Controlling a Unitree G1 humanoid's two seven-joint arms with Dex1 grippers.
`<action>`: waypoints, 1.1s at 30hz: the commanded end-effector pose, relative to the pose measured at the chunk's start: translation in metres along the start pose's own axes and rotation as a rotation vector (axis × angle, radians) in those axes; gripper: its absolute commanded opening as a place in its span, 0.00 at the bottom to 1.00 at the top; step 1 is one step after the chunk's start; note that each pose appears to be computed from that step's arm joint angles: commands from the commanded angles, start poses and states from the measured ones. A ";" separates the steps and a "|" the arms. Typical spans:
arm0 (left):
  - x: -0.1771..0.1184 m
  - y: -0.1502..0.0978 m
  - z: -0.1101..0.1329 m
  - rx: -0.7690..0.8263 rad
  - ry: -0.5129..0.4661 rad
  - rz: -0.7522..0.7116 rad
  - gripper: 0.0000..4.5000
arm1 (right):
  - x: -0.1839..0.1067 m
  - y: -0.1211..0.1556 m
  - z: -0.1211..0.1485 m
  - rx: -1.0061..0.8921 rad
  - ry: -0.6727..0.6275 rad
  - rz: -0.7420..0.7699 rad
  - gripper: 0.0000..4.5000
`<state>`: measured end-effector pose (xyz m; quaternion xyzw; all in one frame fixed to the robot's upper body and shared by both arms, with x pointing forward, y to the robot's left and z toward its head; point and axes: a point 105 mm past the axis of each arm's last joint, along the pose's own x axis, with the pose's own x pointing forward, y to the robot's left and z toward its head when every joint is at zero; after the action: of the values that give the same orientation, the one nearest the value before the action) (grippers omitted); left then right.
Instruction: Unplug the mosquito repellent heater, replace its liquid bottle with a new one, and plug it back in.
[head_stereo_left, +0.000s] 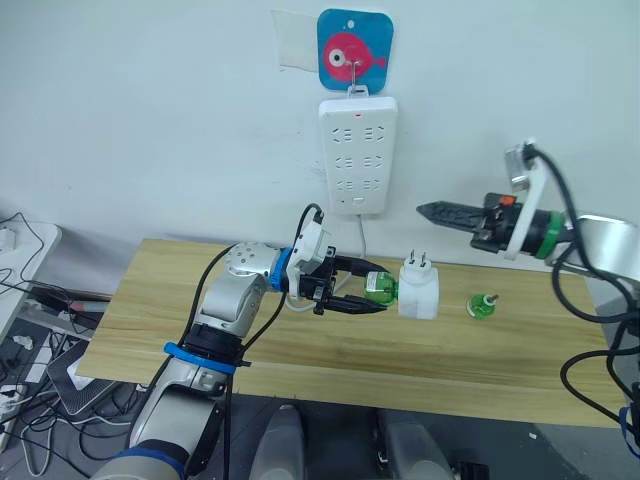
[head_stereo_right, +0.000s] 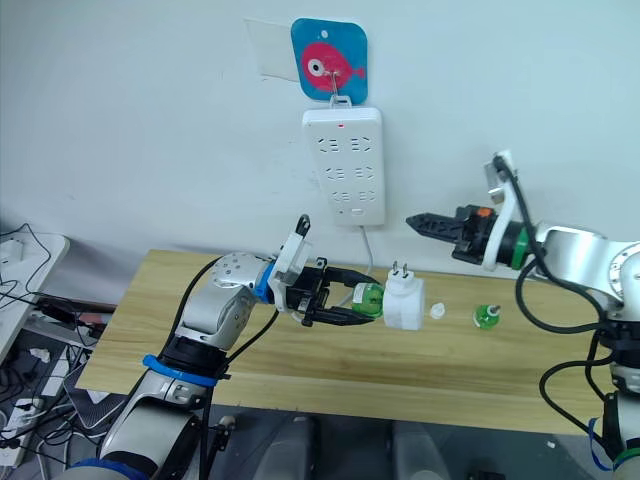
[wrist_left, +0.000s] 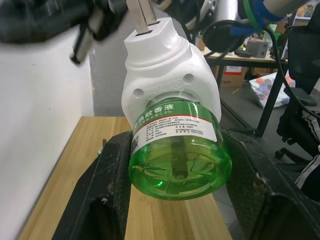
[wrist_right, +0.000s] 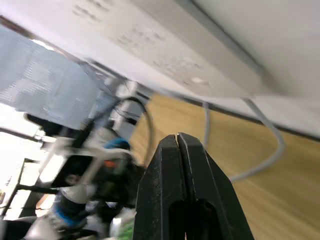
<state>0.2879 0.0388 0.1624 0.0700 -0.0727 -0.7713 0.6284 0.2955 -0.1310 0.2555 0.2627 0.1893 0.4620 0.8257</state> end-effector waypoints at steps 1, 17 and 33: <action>-0.002 0.003 0.005 0.013 -0.018 0.020 0.50 | -0.015 0.036 -0.006 -0.063 0.067 0.203 0.00; -0.002 0.006 0.002 0.018 0.002 0.018 0.50 | -0.007 0.032 -0.042 -0.097 0.162 0.130 0.00; 0.002 0.001 0.011 0.022 -0.031 -0.010 0.50 | 0.001 -0.009 -0.046 -0.144 0.195 -0.058 0.00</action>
<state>0.2915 0.0399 0.1605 0.0624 -0.0620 -0.7679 0.6346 0.2774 -0.1221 0.2107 0.1600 0.2469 0.4696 0.8324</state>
